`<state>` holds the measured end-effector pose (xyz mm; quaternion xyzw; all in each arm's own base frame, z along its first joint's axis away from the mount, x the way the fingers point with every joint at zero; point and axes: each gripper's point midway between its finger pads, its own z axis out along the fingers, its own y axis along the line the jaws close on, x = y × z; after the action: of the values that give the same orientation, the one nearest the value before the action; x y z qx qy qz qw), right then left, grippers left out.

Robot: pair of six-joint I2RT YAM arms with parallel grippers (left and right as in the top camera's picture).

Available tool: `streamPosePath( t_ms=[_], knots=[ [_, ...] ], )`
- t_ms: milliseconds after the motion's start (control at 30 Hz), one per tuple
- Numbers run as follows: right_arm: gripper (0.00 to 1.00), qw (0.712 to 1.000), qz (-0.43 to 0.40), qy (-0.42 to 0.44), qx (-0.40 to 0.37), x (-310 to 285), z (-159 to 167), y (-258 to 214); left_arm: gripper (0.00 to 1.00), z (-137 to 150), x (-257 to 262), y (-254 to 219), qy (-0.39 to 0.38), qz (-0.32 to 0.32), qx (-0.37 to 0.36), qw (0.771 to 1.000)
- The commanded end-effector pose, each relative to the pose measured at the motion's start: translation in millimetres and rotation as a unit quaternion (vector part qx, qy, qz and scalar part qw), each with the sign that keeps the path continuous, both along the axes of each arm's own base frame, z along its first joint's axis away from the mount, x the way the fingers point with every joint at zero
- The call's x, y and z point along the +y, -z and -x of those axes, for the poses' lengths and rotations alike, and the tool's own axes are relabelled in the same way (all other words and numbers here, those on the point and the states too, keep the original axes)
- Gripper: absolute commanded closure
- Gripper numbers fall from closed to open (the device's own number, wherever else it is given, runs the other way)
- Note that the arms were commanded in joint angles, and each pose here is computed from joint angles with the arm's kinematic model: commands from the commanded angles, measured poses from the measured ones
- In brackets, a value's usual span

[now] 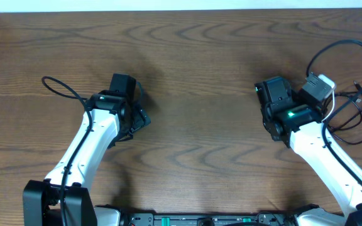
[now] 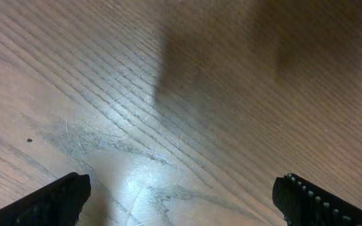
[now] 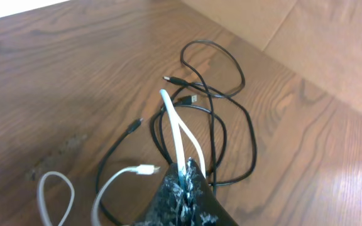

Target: Untangle cables

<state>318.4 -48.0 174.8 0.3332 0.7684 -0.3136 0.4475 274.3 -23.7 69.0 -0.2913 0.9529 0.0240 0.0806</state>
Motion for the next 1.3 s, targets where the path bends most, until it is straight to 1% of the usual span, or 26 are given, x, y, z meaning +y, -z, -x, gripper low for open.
streamPosePath(
  t_ms=[0, 233, 300, 433, 500, 567, 633, 667, 700, 733, 767, 833, 867, 900, 933, 1000, 1100, 1167, 1233, 1267],
  knots=[
    [0.98, 0.999, -0.006, 0.033, -0.036, -11.9, 6.8, 4.7, 0.02, -0.4, 3.5, -1.5, 0.002, -0.007, 0.0, 1.0],
    [0.98, 0.997, -0.023, 0.045, -0.058, -19.5, 6.4, 20.2, 0.02, -0.4, 3.5, -1.5, 0.002, -0.007, 0.0, 1.0],
    [0.96, 0.997, -0.034, 0.043, -0.063, -18.6, 4.5, 24.2, 0.02, -0.3, 3.4, -1.4, 0.002, -0.007, 0.0, 1.0],
    [0.9, 0.996, -0.04, 0.041, -0.066, -17.4, 2.9, 25.1, 0.02, -0.4, 3.5, -1.5, 0.002, -0.007, 0.0, 1.0],
    [0.84, 0.996, -0.04, 0.041, -0.066, -17.4, 2.8, 25.0, 0.02, -0.4, 3.5, -1.5, 0.002, -0.007, 0.0, 1.0],
    [0.74, 0.996, -0.04, 0.041, -0.068, -17.2, 2.3, 24.8, 0.02, -0.4, 3.5, -1.5, 0.002, -0.007, 0.0, 1.0],
    [0.59, 0.996, -0.046, 0.038, -0.069, -15.9, 1.0, 25.8, 0.02, -0.4, 3.5, -1.5, 0.002, -0.007, 0.0, 1.0],
    [0.5, 0.995, -0.055, 0.034, -0.071, -13.8, -1.1, 27.3, 0.02, -0.3, 3.5, -1.4, 0.002, -0.007, 0.0, 1.0],
    [0.38, 0.995, -0.071, 0.027, -0.072, -9.9, -4.4, 30.4, 0.02, -0.4, 3.5, -1.5, 0.002, -0.007, 0.0, 1.0],
    [0.36, 0.994, -0.084, 0.019, -0.071, -6.3, -7.2, 33.1, 0.02, -0.4, 3.5, -1.5, 0.002, -0.007, 0.0, 1.0],
    [0.46, 0.992, -0.101, 0.009, -0.07, -1.4, -10.9, 36.5, 0.02, -0.4, 3.5, -1.5, 0.002, -0.007, 0.0, 1.0],
    [0.31, 0.991, -0.118, -0.027, -0.052, 9.1, -19.7, 41.0, 0.02, -0.3, 3.4, -1.4, 0.002, -0.007, 0.0, 1.0],
    [0.19, 0.991, -0.121, -0.054, -0.036, 15.4, -24.9, 42.7, 0.02, -0.4, 3.5, -1.5, 0.002, -0.007, 0.0, 1.0],
    [0.12, 0.988, -0.121, -0.09, -0.012, 23.5, -30.7, 45.1, 0.02, -0.3, 3.4, -1.4, 0.002, -0.007, 0.0, 1.0],
    [0.09, 0.983, -0.121, -0.134, 0.013, 33.7, -37.3, 47.4, 0.02, -0.4, 3.5, -1.5, 0.002, -0.007, 0.0, 1.0],
    [0.09, 0.961, -0.124, -0.241, 0.059, 61.4, -50.4, 52.6, 0.02, -0.4, 3.5, -1.5, 0.002, -0.007, 0.0, 1.0],
    [0.08, 0.908, -0.13, -0.385, 0.102, 103.1, -59.2, 57.9, 0.02, -0.4, 3.5, -1.5, 0.002, -0.007, 0.0, 1.0],
    [0.08, 0.895, -0.126, -0.413, 0.111, 111.0, -59.2, 58.9, 0.02, -0.3, 3.4, -1.4, 0.002, -0.007, 0.0, 1.0],
    [0.08, 0.895, -0.126, -0.413, 0.113, 110.7, -58.7, 59.4, 0.02, -0.4, 3.5, -1.5, 0.002, -0.007, 0.0, 1.0],
    [0.1, 0.894, -0.123, -0.415, 0.115, 110.7, -58.6, 59.6, 0.02, -0.4, 3.5, -1.5, 0.002, -0.007, 0.0, 1.0]
  ],
)
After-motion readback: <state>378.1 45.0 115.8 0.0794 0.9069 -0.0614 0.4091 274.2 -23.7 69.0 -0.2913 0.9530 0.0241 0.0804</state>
